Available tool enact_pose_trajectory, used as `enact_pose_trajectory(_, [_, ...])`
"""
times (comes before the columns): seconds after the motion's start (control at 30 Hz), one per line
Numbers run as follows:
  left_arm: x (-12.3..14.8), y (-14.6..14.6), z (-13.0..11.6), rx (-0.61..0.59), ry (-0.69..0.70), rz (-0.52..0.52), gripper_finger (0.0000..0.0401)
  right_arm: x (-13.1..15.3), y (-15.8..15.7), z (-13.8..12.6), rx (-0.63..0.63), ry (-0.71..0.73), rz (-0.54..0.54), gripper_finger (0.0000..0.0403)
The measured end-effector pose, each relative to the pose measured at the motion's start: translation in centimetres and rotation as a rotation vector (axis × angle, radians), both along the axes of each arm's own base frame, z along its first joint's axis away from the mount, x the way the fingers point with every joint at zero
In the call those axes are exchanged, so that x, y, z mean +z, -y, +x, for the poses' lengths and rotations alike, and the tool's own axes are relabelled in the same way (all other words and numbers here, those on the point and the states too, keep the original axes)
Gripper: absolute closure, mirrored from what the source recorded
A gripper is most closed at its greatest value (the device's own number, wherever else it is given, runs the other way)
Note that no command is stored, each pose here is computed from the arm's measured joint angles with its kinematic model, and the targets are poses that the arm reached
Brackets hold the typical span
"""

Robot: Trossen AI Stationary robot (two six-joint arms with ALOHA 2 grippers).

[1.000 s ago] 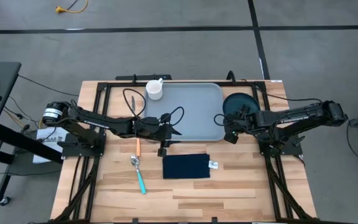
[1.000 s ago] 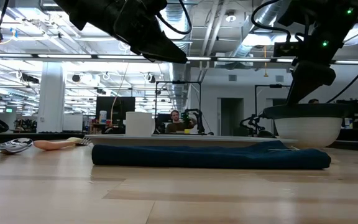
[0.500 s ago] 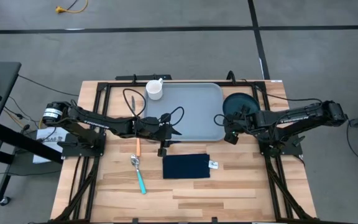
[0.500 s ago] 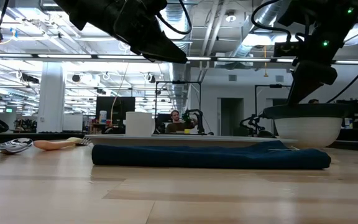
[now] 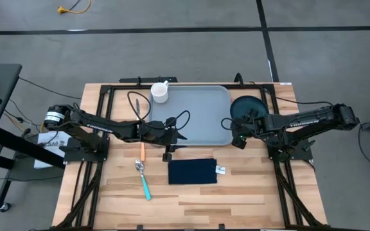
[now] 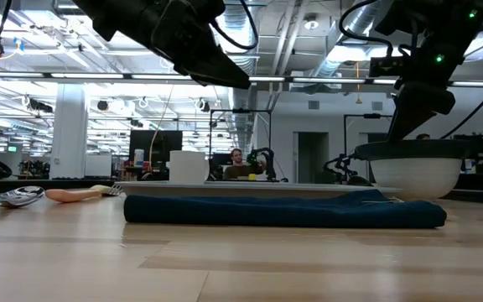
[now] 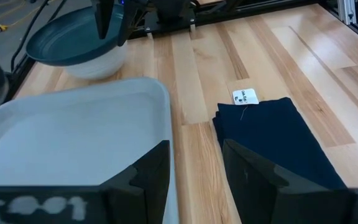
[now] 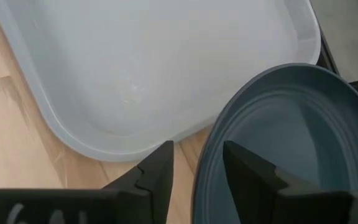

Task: Set up tray
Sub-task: Put the black plate to the bottom right of the white mug on the gray tray

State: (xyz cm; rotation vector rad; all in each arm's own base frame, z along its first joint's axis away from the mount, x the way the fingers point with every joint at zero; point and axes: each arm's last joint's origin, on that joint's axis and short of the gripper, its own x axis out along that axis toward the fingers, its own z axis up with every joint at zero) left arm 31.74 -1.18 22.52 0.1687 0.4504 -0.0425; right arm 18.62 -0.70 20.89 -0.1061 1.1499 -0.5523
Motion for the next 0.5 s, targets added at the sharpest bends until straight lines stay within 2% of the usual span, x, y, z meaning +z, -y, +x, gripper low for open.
enact_pose_trajectory(0.3, [0.0, 0.0, 0.0, 0.001, 0.0, -0.002, 0.0262, -0.8, 0.0, 0.3, 0.0, -0.037, -0.002, 0.0274])
enact_pose_trajectory(0.5, [0.0, 0.0, 0.0, 0.001, 0.0, -0.002, 0.0262, -2.2, 0.0, 1.0, 0.001, -0.121, -0.006, 0.0275])
